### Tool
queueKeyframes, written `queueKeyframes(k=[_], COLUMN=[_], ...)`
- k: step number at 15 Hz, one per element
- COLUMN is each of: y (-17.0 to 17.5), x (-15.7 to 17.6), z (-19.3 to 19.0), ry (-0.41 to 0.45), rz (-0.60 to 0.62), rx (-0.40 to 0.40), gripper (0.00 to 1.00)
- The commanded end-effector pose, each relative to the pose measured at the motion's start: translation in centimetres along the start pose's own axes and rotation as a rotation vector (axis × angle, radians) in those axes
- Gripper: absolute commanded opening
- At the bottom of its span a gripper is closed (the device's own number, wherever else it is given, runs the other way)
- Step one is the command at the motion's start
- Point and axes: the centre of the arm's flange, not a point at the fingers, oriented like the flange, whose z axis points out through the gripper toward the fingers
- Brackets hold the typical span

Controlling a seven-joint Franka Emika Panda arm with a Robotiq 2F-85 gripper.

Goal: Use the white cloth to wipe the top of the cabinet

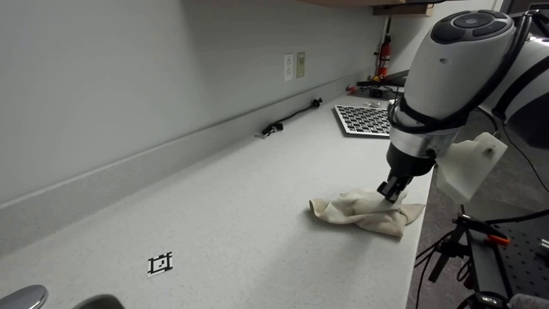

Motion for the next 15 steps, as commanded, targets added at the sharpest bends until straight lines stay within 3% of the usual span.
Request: queueKeyframes(k=[1,9,15], y=[-1.0,-2.8,-6.7], x=[1.0,2.4,4.5], z=[2.3,5.5,3.7], ry=[0.009,-0.030,0.005], rz=[0.005,0.010,-0.060], rx=[0.035,0.144,0.229], gripper=[0.00,0.00,0.00])
